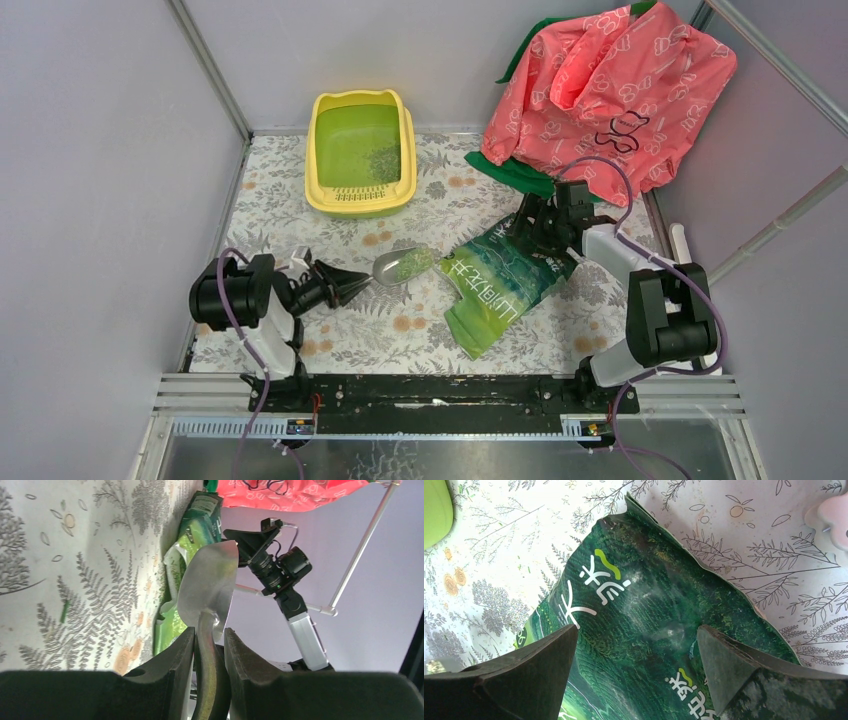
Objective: Fill the litter box with clean litter
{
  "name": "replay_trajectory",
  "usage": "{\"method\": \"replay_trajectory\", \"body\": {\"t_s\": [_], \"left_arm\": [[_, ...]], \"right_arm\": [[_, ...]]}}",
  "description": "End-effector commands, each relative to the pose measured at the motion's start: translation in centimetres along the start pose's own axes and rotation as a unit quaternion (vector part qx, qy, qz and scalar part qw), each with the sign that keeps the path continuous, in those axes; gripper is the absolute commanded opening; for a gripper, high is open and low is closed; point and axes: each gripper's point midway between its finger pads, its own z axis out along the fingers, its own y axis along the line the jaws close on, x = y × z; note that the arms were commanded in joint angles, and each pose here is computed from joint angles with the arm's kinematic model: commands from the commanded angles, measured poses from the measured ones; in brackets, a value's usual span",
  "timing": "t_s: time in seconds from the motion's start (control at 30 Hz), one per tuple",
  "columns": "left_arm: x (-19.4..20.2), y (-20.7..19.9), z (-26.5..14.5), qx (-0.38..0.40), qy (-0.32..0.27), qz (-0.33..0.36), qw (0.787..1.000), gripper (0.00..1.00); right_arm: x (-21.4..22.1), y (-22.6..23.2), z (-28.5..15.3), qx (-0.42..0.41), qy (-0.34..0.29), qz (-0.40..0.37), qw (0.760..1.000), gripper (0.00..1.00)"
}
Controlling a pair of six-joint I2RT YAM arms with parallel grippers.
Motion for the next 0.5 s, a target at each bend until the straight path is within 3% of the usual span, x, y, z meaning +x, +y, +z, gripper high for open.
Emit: {"method": "replay_trajectory", "body": {"t_s": [0.0, 0.47], "left_arm": [[0.2, -2.1, -0.5, 0.029, -0.01, -0.023, 0.999, 0.0], [-6.8, -12.4, 2.0, 0.132, -0.061, -0.017, 0.989, 0.0]], "right_arm": [[-1.3, 1.7, -0.1, -0.018, -0.013, -0.004, 1.0, 0.97], [-0.7, 1.6, -0.6, -0.021, -0.012, -0.006, 1.0, 0.97]]}}
